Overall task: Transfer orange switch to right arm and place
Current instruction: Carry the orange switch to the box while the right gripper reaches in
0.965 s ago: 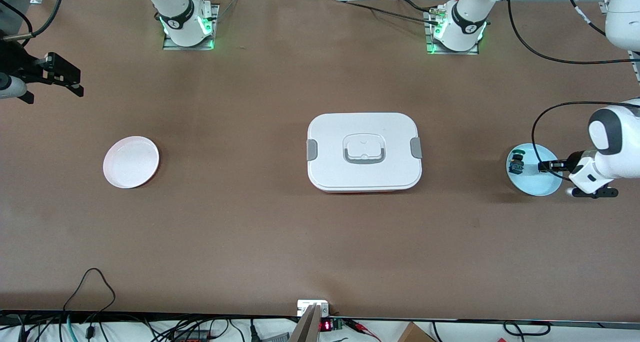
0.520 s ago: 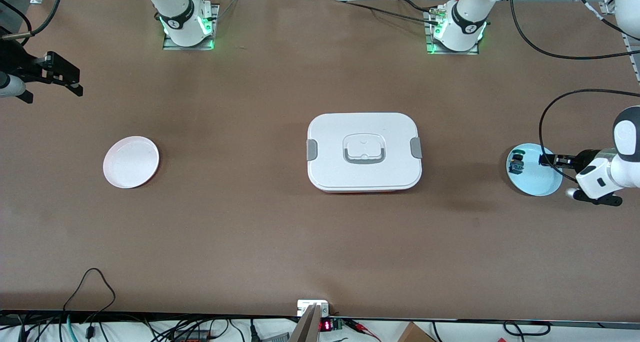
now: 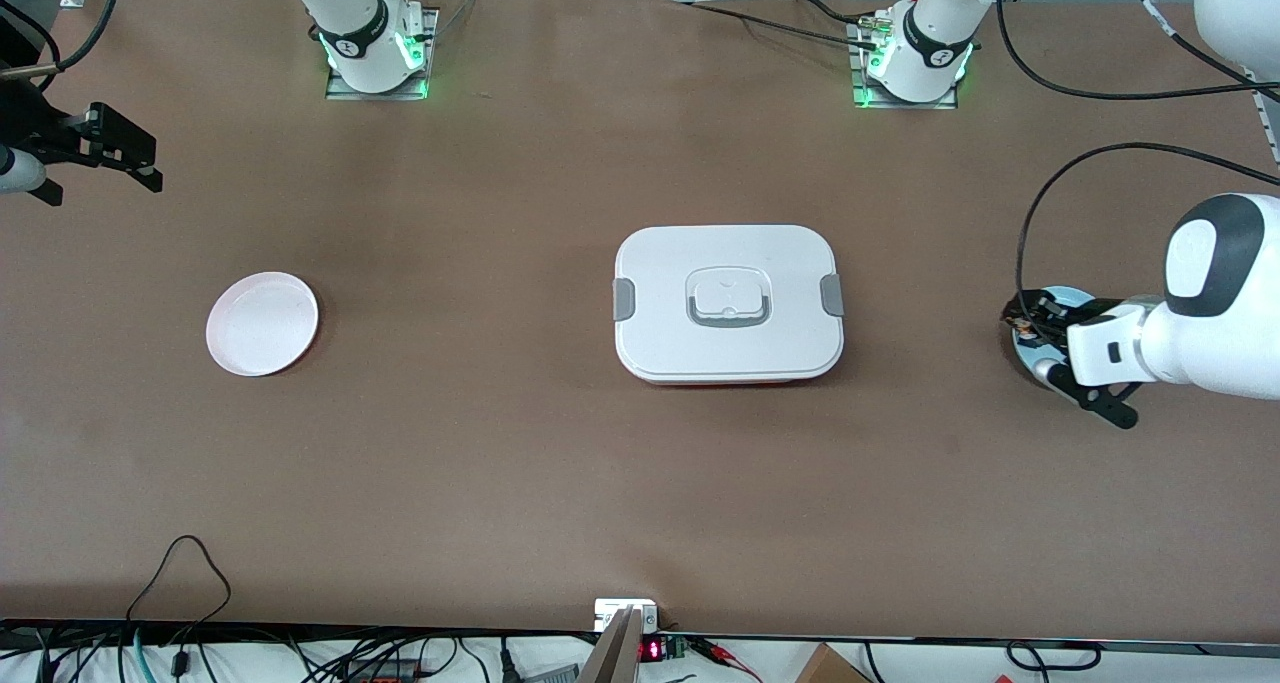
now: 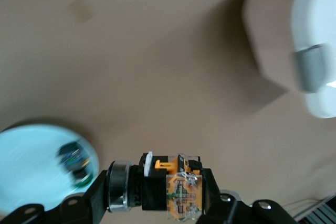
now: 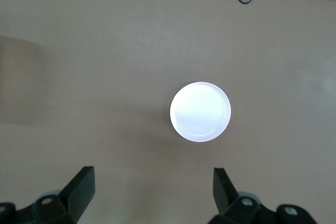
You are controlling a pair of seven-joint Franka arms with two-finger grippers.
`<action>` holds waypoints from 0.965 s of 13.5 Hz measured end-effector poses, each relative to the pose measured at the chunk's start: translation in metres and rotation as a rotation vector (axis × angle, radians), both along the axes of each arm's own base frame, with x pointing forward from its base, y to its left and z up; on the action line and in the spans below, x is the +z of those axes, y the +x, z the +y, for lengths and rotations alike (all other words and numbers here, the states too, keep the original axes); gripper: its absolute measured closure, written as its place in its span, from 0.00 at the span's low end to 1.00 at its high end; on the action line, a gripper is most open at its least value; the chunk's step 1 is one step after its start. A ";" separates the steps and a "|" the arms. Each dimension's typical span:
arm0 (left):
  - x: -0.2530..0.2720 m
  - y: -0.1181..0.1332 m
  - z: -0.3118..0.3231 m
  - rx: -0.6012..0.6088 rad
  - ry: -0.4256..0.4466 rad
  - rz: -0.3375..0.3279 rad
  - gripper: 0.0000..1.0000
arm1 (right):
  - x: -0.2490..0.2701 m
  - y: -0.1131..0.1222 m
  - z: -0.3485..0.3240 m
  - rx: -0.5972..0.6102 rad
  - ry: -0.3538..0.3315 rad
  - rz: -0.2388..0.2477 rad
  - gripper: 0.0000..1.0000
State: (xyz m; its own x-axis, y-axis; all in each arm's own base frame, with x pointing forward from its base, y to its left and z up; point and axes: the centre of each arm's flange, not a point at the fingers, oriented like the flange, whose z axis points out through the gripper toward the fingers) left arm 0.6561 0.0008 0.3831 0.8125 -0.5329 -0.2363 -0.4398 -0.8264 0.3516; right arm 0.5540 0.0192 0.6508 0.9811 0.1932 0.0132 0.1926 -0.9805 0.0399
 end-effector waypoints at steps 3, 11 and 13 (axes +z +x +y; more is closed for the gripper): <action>0.000 0.001 -0.033 -0.014 -0.307 0.004 0.28 | 0.000 0.000 0.004 0.007 0.001 0.000 0.00; 0.010 0.020 -0.098 -0.226 -1.023 -0.304 0.28 | -0.004 0.000 0.040 0.045 0.194 0.020 0.00; 0.015 0.026 -0.113 -0.299 -1.110 -0.441 0.28 | -0.009 0.005 0.064 0.061 0.323 0.030 0.00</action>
